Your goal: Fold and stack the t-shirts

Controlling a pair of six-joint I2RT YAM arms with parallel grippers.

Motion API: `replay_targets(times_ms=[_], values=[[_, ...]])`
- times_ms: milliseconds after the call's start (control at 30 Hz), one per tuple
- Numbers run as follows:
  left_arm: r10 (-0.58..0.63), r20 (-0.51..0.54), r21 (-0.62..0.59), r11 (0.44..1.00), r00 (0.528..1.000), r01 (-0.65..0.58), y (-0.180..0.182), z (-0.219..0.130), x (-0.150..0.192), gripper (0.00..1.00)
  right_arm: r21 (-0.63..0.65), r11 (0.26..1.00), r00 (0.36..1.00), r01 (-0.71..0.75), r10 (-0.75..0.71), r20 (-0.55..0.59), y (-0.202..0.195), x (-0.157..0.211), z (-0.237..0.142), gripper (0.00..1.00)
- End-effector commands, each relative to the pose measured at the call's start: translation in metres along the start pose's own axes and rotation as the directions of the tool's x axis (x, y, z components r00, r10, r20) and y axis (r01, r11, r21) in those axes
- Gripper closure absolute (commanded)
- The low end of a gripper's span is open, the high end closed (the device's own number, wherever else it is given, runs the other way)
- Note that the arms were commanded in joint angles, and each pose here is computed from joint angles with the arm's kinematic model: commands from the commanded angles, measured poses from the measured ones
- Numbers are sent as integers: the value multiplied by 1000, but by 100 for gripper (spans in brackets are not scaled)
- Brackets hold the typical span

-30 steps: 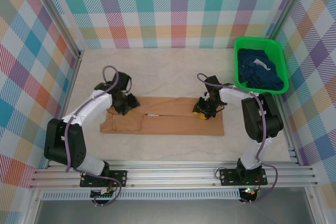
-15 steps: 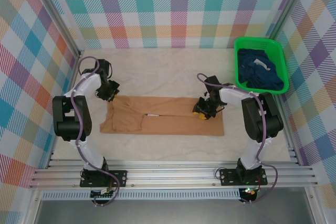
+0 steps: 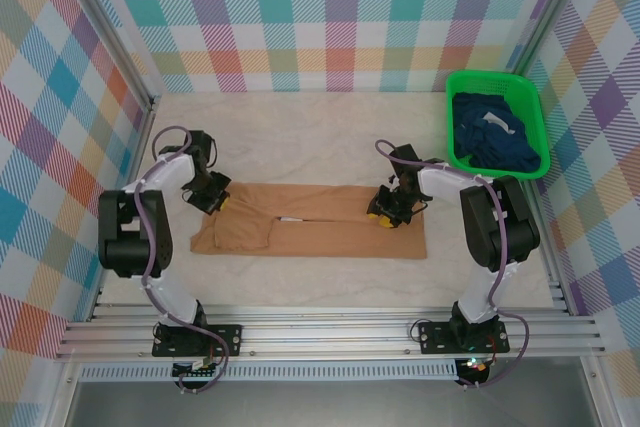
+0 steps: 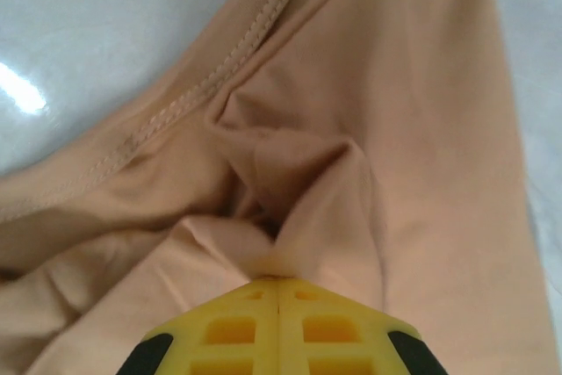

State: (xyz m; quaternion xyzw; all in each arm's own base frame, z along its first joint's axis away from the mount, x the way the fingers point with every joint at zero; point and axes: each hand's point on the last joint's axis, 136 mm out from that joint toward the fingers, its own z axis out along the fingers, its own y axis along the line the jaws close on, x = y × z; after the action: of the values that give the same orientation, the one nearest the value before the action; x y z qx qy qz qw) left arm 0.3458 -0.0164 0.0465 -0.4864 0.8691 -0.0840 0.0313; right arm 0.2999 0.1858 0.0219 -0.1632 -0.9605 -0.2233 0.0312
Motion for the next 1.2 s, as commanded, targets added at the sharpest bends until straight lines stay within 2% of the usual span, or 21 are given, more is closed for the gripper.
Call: replay_targets(times_ms=[0, 167, 267, 367, 467, 567, 667, 800, 900, 1033, 1167], values=[[18, 34, 0, 1000, 999, -18, -10, 9, -27, 96, 57, 998, 999, -20, 23, -47, -18, 17, 8, 64], [65, -9, -43, 997, 998, -66, -15, 31, -43, 96, 54, 998, 999, -22, 25, -44, -19, 19, 6, 65], [102, 6, -31, 994, 995, -101, -23, 26, -50, 95, 32, 999, 1000, -9, 9, -17, -12, 17, -3, 64], [129, 50, 15, 991, 990, -130, -35, 2, -50, 88, 24, 999, 999, 26, -27, 43, -5, 12, -20, 64], [177, 118, 40, 982, 977, -183, -42, -39, -37, 77, 27, 997, 990, 76, -79, 120, 2, 3, -41, 63], [169, 80, 76, 982, 982, -175, -34, -55, 3, 74, 41, 992, 978, 115, -120, 168, 2, -9, -54, 63], [120, -3, 78, 990, 993, -120, -15, -48, 48, 76, 70, 990, 978, 118, -129, 165, -8, -23, -53, 63], [23, -75, 63, 998, 997, -19, 8, -29, 79, 78, 126, 985, 984, 114, -130, 123, -23, -42, -45, 64], [-4, -100, 34, 999, 995, 7, 17, -13, 85, 80, 218, 970, 989, 103, -123, 81, -41, -52, -40, 64], [23, -107, -40, 999, 994, -27, 16, 13, 77, 80, 332, 939, 995, 87, -96, 11, -68, -53, -32, 65], [72, -83, -64, 995, 994, -78, -9, 35, 57, 81, 355, 934, 999, 38, -36, -13, -82, -36, -28, 65]])
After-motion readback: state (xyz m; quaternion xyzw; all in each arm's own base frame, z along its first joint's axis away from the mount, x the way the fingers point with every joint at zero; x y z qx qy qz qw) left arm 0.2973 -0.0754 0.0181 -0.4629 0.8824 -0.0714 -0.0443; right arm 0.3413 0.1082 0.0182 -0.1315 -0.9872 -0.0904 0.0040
